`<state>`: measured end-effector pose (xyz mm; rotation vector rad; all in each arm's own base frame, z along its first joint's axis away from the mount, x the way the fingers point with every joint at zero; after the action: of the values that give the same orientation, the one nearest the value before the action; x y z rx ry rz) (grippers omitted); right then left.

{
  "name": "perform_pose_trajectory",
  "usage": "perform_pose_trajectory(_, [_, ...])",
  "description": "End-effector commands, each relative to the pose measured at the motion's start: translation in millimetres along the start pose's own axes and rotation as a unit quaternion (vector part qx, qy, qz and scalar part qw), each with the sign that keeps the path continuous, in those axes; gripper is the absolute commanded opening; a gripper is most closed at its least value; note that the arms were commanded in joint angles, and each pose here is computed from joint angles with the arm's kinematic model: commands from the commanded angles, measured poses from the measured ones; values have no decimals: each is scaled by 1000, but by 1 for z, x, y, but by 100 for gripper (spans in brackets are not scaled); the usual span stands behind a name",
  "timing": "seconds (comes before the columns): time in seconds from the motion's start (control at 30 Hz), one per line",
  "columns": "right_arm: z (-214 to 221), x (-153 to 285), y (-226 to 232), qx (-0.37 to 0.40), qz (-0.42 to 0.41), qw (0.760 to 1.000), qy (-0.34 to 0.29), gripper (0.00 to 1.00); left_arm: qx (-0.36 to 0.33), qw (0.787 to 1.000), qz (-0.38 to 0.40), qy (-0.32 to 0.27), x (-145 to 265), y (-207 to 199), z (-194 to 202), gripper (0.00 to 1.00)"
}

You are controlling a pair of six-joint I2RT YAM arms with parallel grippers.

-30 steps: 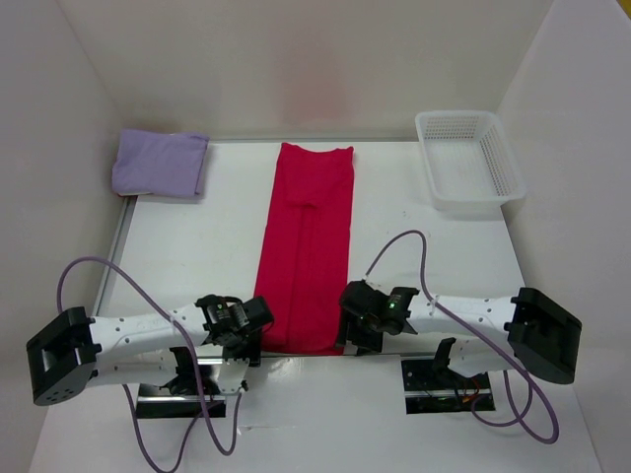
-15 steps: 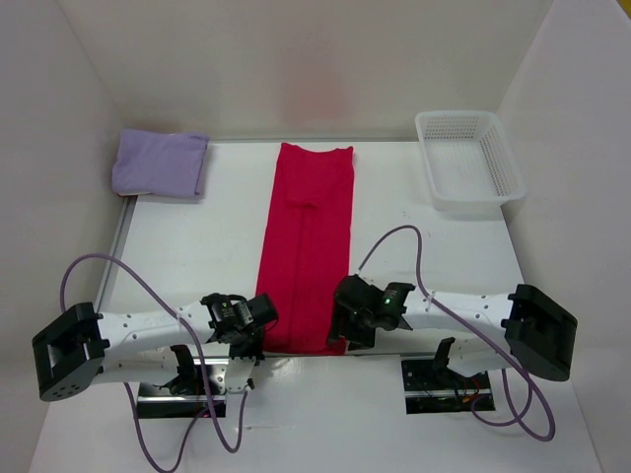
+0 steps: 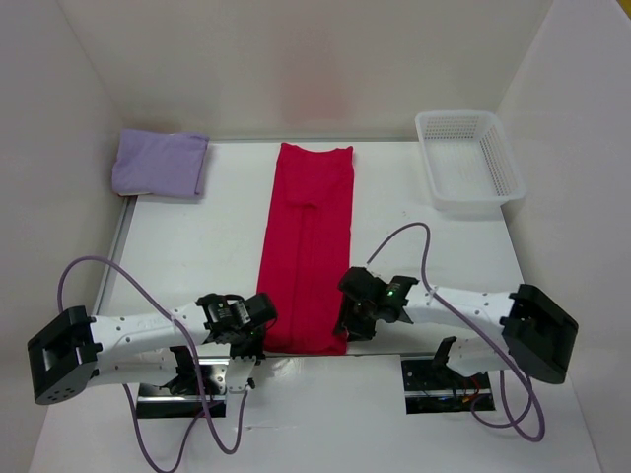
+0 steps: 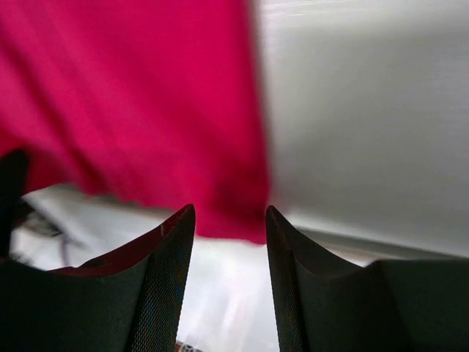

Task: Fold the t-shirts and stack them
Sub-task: Grab the bottom of the folded rectangular tshirt with both arms

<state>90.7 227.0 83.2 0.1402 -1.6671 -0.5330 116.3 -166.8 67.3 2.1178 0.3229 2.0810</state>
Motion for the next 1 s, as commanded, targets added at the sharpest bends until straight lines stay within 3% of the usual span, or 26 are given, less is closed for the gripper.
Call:
perform_pose_trajectory(0.0, [4, -16, -12, 6, 43, 999, 24, 49, -24, 1000, -9, -17, 0, 3, -6, 0])
perform_pose_trajectory(0.6, [24, -27, -26, 14, 59, 994, 90, 50, 11, 999, -20, -22, 3, 2, -9, 0])
perform_pose_trajectory(0.67, [27, -31, -30, 23, 70, 993, 96, 38, 21, 999, -20, -22, 3, 1, -9, 0])
perform_pose_trajectory(0.7, [27, -31, -27, 23, 62, 993, 98, 22, 20, 999, -26, -25, 5, 4, -9, 0])
perform_pose_trajectory(0.8, [26, -31, -22, 25, 53, 994, 95, 0, 38, 998, -35, -33, 7, 7, -10, 0])
perform_pose_trajectory(0.93, [14, -20, -8, 44, 54, 995, 65, 0, 89, 994, -57, -26, 14, 17, -4, 0])
perform_pose_trajectory(0.97, [5, -16, 1, 45, 49, 997, 49, 0, 132, 989, -71, -13, 20, 22, 1, 0])
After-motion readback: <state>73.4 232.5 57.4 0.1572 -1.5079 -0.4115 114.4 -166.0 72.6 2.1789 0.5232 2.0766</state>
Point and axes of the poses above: each gripper's point midway between its finger pads, its own x axis back along the fingers, its own y axis along the line the jaws close on, z = x × y, the point moved 5 cm from there along x, back along the fingers, and after that the axes turned 1 degree about x, right-handed, at the moved point
